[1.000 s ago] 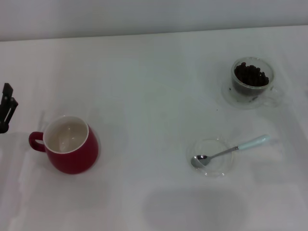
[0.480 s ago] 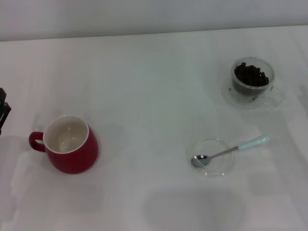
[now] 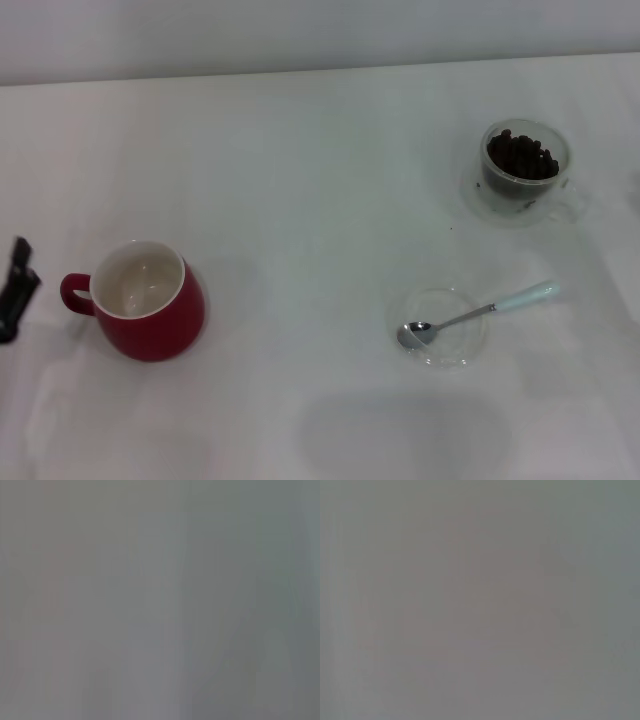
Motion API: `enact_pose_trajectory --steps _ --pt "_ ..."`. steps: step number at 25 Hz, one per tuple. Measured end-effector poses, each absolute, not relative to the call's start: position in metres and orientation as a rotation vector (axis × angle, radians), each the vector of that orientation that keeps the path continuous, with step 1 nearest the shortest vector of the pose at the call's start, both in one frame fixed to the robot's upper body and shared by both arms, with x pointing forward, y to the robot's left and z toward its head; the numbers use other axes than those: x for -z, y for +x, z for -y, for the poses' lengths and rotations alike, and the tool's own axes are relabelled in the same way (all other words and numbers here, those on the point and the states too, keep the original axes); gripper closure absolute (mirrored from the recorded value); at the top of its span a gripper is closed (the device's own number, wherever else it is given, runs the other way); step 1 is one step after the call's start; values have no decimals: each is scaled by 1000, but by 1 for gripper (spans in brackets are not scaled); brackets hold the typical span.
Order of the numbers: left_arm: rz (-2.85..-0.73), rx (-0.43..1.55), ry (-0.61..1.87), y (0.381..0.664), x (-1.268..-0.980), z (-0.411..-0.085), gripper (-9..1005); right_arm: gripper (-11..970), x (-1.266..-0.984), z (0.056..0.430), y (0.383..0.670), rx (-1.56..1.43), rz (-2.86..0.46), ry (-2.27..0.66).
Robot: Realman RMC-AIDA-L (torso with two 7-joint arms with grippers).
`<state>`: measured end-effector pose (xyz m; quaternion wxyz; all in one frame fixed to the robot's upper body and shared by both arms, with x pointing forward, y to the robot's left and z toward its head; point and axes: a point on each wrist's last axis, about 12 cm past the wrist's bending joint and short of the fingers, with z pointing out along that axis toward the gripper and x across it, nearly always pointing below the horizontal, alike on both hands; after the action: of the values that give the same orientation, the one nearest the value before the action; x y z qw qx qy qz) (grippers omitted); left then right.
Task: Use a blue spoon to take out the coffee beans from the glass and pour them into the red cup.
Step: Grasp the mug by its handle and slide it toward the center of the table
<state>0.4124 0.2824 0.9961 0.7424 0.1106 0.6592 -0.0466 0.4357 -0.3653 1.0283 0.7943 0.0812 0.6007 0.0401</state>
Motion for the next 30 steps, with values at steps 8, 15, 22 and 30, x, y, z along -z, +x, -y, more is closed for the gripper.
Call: enact_pose_trajectory --steps 8,15,22,30 --pt "-1487 138 278 389 -988 -280 120 89 -1027 372 440 -53 -1318 192" --pt "-1520 145 285 371 -983 -280 120 89 -1026 373 440 -47 -1319 206" --pt "-1550 124 277 364 -979 -285 119 89 -1024 373 437 -49 -1326 215" --pt "-1607 75 296 368 -973 -296 119 89 -1020 370 429 -60 -1341 234"
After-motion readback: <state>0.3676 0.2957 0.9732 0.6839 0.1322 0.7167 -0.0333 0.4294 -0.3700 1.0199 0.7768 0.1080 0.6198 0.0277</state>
